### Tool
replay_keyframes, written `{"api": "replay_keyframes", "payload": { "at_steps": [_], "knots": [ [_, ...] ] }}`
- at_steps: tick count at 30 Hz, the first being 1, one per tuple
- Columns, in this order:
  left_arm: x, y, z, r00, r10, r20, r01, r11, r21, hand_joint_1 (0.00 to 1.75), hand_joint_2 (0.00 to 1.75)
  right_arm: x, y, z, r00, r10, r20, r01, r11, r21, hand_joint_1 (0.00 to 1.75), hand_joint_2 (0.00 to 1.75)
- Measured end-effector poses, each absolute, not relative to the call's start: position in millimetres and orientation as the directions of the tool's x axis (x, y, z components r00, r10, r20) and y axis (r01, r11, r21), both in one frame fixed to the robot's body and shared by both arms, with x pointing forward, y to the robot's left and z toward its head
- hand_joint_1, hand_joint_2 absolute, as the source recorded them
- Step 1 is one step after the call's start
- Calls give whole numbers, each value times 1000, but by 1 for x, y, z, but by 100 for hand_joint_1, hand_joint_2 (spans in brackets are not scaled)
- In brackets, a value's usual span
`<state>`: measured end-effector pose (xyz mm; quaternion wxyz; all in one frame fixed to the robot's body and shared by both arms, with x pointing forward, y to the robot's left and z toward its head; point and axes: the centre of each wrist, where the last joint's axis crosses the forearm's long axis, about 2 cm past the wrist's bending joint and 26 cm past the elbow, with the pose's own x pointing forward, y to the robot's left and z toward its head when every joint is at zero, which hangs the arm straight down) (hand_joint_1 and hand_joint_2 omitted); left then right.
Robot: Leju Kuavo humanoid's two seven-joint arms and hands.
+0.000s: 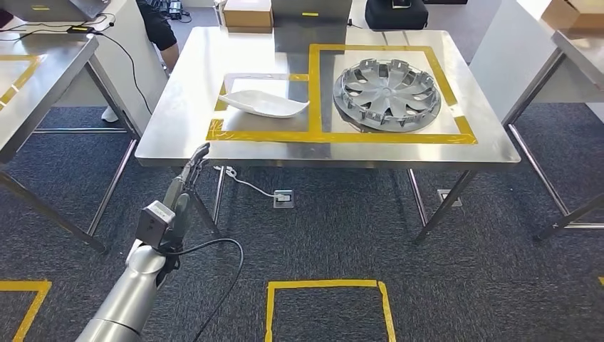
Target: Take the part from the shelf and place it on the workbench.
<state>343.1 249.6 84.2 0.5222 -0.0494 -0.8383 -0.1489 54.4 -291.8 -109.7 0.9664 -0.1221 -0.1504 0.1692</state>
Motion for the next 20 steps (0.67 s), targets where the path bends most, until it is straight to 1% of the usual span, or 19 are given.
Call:
{"api": "replay_keyframes", "payload": {
  "at_steps": [4,9,12,14,17,20],
  "knots": [
    [333,260,65,-369,-153,917,211,947,244,0,0,53,-291,-110,903,356,241,-287,916,-281,0,0],
    [307,282,19,-138,-356,924,231,896,379,0,0,53,-290,-110,906,347,243,-282,922,-267,0,0],
    [293,293,0,-34,-416,909,239,879,412,0,0,54,-290,-110,906,346,245,-282,923,-263,0,0],
    [287,298,-8,57,-464,884,251,863,438,0,0,55,-289,-110,904,352,244,-287,921,-264,0,0],
    [268,306,-26,223,-544,809,283,830,481,0,0,55,-287,-110,901,360,241,-297,918,-262,0,0],
    [254,311,-36,310,-588,747,316,805,502,0,0,53,-286,-110,900,367,235,-306,916,-260,0,0]
  ]
}}
